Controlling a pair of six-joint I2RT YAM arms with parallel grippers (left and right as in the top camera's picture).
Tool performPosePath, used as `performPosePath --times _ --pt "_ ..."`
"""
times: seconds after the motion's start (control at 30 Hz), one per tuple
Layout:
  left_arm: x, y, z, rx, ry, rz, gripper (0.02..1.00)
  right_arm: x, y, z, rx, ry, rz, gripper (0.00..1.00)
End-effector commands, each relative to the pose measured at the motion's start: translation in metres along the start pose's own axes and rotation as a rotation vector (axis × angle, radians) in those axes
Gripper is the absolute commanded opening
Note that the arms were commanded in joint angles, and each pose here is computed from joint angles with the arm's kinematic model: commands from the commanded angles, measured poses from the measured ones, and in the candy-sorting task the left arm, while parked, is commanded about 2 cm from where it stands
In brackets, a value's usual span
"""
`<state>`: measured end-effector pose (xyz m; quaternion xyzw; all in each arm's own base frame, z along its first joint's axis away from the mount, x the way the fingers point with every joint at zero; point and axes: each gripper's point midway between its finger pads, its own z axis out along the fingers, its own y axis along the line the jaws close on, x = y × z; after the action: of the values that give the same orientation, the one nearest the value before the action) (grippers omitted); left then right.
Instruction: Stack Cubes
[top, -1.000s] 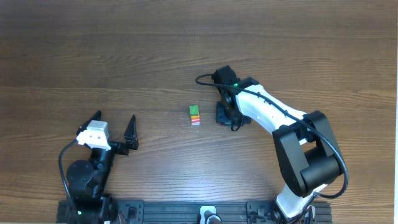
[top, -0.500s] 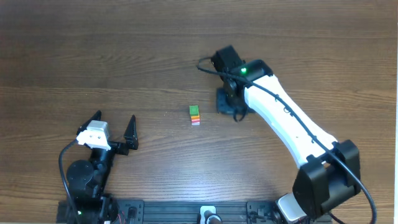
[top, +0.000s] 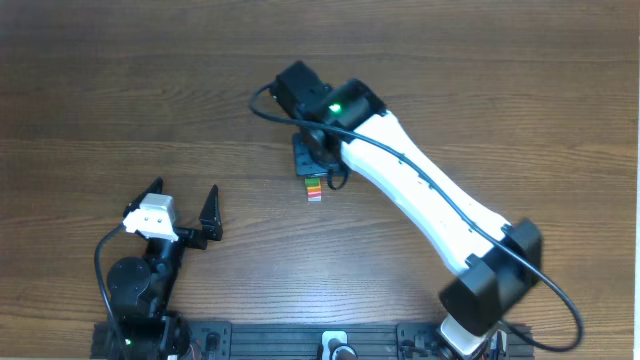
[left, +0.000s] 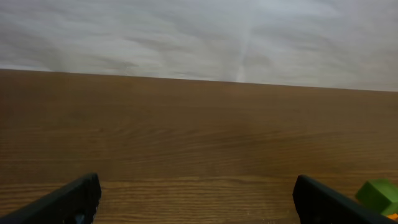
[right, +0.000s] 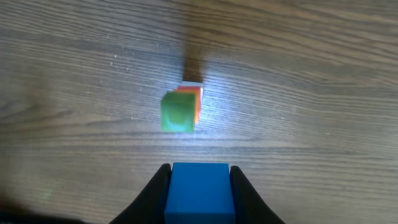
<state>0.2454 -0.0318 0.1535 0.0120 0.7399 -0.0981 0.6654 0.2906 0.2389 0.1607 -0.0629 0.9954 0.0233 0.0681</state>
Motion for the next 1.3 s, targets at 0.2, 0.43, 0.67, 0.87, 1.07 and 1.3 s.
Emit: performPosePath --times 0.2,0.43,0.67,0.87,1.07,1.3 --pt "0.003 -0.001 0.000 0.007 0.010 0.006 1.000 -0.004 0.016 0.025 0.021 0.059 0.039 0.012" --pt "0.003 -0.001 0.000 0.007 0.010 0.006 1.000 -0.004 0.023 0.031 0.008 0.066 0.034 0.009" --pt "0.003 -0.001 0.000 0.007 0.010 0.006 1.000 -0.004 0.026 0.033 0.004 0.061 0.036 0.009" --pt "0.003 -0.001 0.000 0.007 0.009 0.006 1.000 -0.002 0.030 0.039 0.011 0.073 0.026 0.012" --pt "0.003 -0.001 0.000 0.007 0.010 0.006 0.998 -0.001 0.030 0.041 0.017 0.081 0.032 0.009" --pt "0.003 -0.001 0.000 0.007 0.010 0.006 1.000 0.000 0.026 0.044 0.025 0.089 0.038 0.012"
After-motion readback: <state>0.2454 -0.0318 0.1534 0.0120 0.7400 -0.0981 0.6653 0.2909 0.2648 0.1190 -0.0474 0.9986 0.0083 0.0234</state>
